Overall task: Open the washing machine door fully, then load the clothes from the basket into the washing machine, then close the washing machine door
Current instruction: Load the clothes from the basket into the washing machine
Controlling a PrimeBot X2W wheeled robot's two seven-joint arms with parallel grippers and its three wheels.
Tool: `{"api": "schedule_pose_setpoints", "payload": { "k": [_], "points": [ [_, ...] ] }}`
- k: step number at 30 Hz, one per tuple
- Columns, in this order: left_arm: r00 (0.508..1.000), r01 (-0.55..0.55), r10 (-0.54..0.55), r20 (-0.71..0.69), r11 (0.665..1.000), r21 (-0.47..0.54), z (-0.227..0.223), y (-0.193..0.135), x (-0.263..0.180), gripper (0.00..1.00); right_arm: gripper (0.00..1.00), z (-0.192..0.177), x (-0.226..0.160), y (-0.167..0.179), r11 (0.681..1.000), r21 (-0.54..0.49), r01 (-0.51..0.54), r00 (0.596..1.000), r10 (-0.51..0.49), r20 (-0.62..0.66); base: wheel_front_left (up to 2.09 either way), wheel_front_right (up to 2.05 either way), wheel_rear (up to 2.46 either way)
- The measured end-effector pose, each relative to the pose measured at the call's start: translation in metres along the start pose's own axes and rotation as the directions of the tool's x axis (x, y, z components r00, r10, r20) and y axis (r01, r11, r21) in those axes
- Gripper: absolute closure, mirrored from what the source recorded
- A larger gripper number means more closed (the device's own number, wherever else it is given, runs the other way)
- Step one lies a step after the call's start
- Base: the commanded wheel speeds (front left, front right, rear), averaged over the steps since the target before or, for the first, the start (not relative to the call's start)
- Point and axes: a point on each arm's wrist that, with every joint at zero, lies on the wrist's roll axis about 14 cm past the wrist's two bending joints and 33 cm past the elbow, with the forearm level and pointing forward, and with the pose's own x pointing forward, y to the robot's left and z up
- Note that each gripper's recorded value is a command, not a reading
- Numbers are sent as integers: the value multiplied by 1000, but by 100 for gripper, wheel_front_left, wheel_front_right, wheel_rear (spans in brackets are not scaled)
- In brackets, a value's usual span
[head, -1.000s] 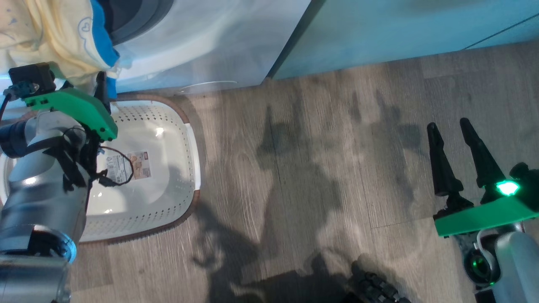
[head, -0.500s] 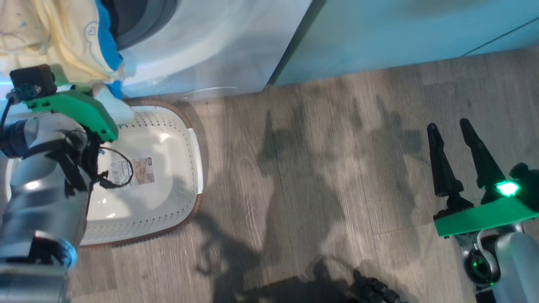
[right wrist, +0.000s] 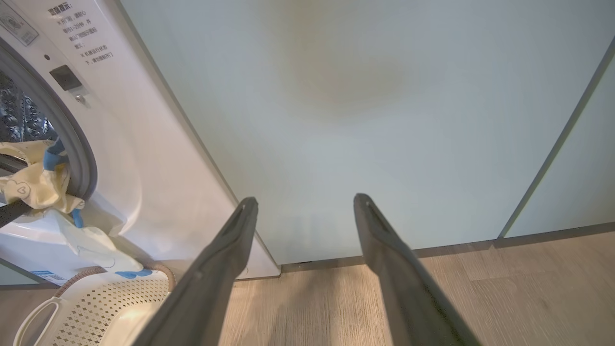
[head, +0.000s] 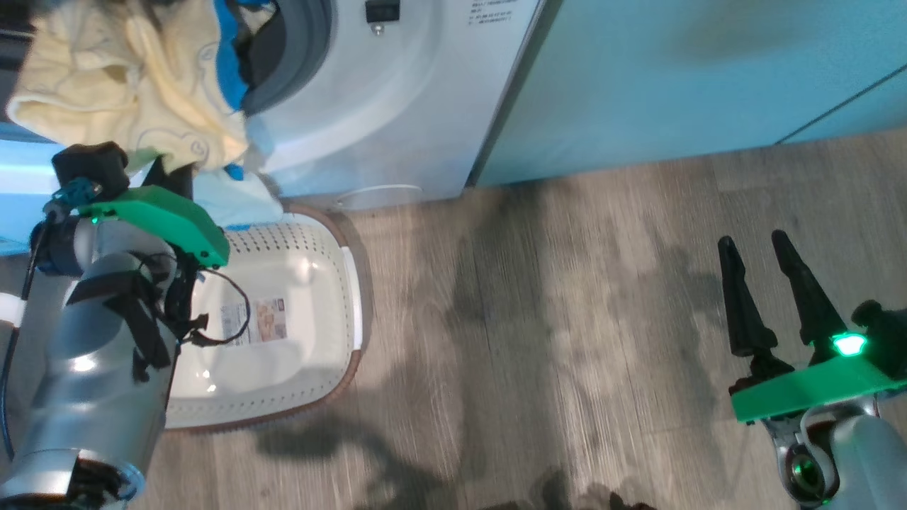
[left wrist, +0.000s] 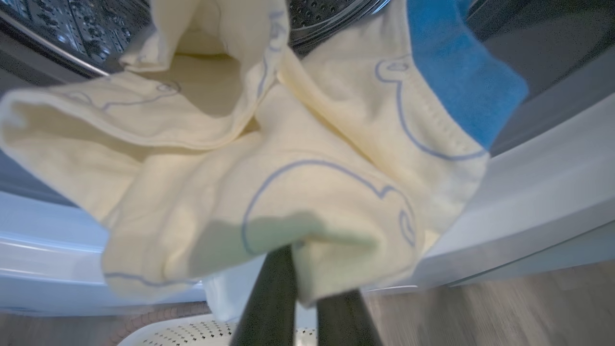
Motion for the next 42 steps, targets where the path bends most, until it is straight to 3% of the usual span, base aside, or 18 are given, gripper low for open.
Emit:
{"api": "schedule_pose_setpoints", "payload": {
  "k": [10, 20, 28, 42],
  "points": [
    [993, 32, -39, 115, 997, 65, 56, -1, -8, 100, 0, 12, -12, 3, 1000, 12, -9, 999, 9, 34, 0, 0, 0],
    [974, 50, -63, 216, 997, 67, 135, 3, 42, 100, 0, -4, -10, -3, 1000, -2, 14, 1000, -14, -17, 0, 0, 0],
    [981, 30, -34, 189, 999, 25, 141, 20, 84, 100, 0, -17, 7, -5, 1000, -3, 25, 998, -25, -50, 0, 0, 0],
    [935, -50, 55, 350, 998, -23, 175, 49, 142, 100, 0, -41, 35, -6, 999, -25, 22, 994, -24, -103, 0, 0, 0]
  ]
}}
